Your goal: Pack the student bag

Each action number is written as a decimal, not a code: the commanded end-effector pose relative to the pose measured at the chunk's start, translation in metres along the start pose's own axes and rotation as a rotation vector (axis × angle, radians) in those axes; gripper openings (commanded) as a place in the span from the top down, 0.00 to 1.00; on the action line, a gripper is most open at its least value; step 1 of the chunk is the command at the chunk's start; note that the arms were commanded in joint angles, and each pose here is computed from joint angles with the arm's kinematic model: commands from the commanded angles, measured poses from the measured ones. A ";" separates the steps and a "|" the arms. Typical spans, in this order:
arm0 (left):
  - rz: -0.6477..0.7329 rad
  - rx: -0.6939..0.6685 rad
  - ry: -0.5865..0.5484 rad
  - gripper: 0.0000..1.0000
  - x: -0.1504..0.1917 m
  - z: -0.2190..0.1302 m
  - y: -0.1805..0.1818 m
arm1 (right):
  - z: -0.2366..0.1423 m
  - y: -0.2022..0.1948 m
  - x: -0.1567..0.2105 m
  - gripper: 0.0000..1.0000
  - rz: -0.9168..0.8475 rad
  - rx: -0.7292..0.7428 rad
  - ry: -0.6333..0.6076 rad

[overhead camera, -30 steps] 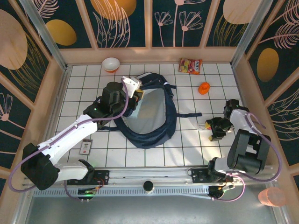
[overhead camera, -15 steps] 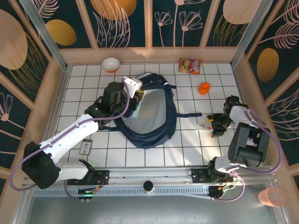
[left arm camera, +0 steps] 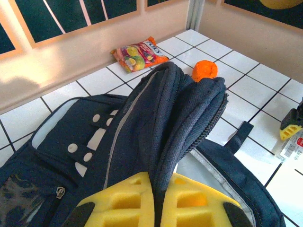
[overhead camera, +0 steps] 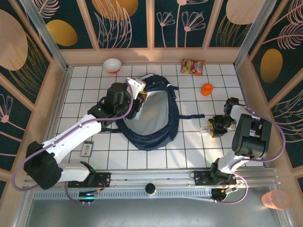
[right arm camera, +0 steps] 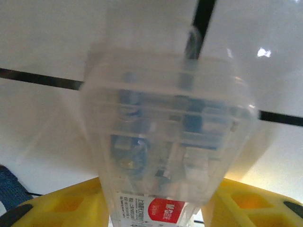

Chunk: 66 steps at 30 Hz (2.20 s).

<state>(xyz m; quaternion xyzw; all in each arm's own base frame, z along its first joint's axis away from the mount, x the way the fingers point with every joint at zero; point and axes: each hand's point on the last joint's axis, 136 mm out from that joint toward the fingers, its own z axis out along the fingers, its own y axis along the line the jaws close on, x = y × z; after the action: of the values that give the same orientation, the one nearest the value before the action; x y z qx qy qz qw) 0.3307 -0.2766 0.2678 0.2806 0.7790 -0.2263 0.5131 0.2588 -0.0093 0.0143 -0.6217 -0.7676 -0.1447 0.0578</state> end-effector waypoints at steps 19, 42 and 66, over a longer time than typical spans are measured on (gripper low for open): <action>-0.010 0.004 -0.210 1.00 -0.063 -0.025 -0.004 | -0.079 0.095 0.161 0.64 -0.336 -0.220 0.064; -0.006 0.022 -0.240 1.00 -0.075 -0.028 -0.008 | -0.017 0.127 0.338 0.57 -0.561 -0.226 0.292; 0.136 0.067 -0.161 1.00 -0.047 -0.020 -0.016 | -0.085 0.095 0.253 0.09 -0.462 -0.454 -0.007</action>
<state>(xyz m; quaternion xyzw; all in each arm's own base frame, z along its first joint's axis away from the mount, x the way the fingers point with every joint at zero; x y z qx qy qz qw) 0.3284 -0.2766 0.2765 0.2914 0.7701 -0.2250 0.5210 0.2886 0.2549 0.1689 -0.3971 -0.8530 -0.3347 -0.0516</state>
